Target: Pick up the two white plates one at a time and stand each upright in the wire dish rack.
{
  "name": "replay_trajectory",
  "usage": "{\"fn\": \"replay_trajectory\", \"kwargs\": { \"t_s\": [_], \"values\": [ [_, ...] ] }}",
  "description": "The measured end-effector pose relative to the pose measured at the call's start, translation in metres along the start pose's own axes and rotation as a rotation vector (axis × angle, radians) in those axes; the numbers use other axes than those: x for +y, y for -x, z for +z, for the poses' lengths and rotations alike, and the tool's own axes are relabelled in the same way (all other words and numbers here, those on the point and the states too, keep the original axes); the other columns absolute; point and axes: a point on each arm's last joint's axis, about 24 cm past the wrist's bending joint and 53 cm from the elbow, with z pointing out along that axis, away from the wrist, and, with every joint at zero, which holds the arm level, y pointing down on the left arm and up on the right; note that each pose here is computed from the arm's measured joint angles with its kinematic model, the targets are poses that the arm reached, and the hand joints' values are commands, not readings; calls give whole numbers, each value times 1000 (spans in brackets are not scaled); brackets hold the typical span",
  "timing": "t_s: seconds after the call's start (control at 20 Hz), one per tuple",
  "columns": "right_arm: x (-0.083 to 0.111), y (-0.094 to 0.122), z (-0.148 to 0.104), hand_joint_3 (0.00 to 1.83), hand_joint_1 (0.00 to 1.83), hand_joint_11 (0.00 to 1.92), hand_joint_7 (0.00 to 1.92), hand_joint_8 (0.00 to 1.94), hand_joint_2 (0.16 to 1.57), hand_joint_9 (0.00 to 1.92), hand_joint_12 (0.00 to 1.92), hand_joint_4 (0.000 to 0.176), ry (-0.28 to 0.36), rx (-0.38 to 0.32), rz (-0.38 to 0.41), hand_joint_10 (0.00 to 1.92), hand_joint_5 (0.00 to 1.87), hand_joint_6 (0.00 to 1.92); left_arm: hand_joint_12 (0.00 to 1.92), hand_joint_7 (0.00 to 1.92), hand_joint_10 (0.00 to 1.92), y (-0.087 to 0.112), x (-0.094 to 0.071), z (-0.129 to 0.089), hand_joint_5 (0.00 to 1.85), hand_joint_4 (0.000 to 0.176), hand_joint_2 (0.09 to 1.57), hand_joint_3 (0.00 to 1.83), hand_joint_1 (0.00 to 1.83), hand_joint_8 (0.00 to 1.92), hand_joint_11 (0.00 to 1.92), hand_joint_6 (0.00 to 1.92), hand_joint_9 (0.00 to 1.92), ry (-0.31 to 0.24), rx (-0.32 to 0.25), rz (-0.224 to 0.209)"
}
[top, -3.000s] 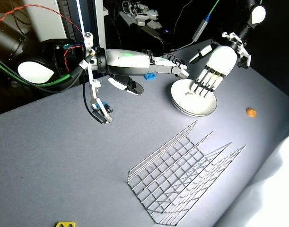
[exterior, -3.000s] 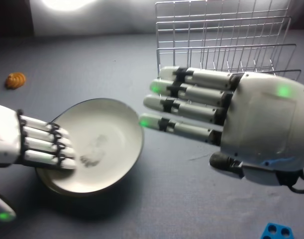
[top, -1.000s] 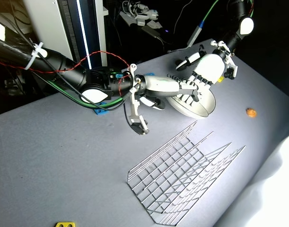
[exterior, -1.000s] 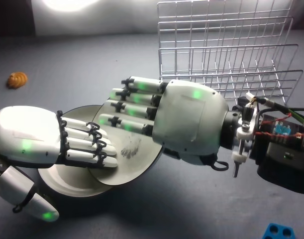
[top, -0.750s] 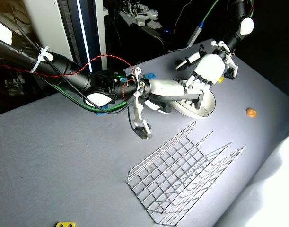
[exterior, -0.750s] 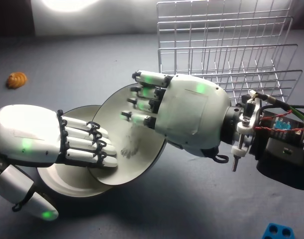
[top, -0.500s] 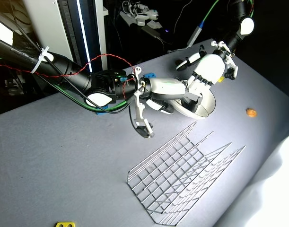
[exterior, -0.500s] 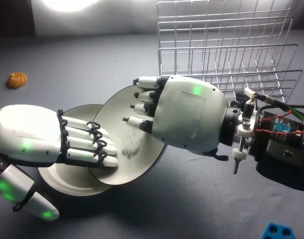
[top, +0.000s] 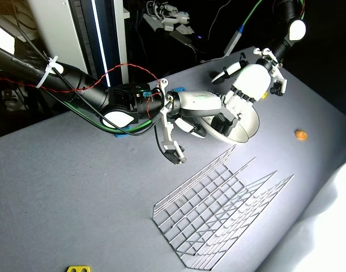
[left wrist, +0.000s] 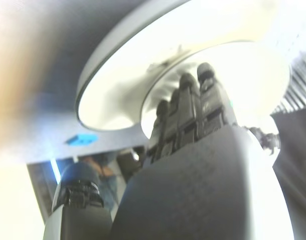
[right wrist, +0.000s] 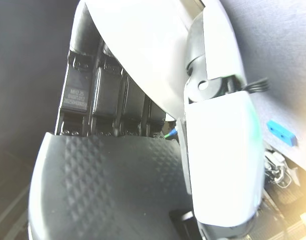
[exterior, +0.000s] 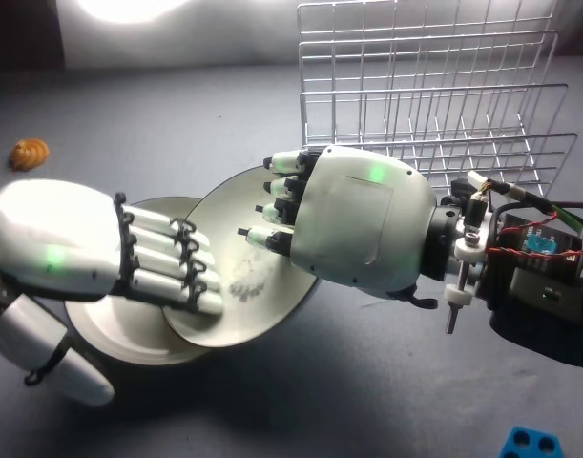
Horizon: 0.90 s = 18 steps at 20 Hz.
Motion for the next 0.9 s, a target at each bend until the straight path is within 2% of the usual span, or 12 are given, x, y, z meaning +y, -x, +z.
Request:
{"fn": "replay_trajectory", "kwargs": {
  "t_s": [0.15,0.2,0.4,0.45,0.6,0.8,0.9],
  "values": [
    [0,9,0,0,1376,835,1004,898,1103,968,1251,0,-1,-39,0,1124,932,1040,244,101,6,18,-6,-13,70,0,1136,1,0,7,0,3,84,1,-43,-11],
    [0,16,0,2,1372,828,987,915,1112,949,1249,0,-3,-62,6,1147,907,1091,220,109,6,25,-9,-24,66,0,1126,0,0,6,0,1,91,8,-55,-21],
    [7,21,1,0,1375,852,1007,879,1105,969,1237,0,6,-71,19,1125,923,1066,147,75,5,34,-12,-39,43,0,1134,1,0,4,0,1,60,15,-79,-42],
    [11,25,2,0,1375,850,1011,871,1102,967,1236,0,12,-76,25,1125,937,1049,201,97,2,39,-12,-46,71,0,1132,0,0,3,0,2,81,23,-94,-49],
    [20,35,4,0,1379,858,1042,816,1088,992,1189,0,24,-92,49,1079,966,1014,149,66,1,44,-9,-65,34,0,1133,0,0,4,0,1,54,56,-114,-53],
    [7,54,10,0,1378,866,1040,842,1091,968,1208,0,-35,-90,136,1088,971,1012,157,96,2,45,-3,-87,65,0,1129,0,0,2,0,2,75,104,-121,-57],
    [3,62,10,1,1373,830,987,920,1110,951,1224,0,-50,-93,160,1131,920,1081,203,120,2,43,0,-96,87,0,1136,1,0,2,0,1,97,129,-109,-47]
  ]
}}
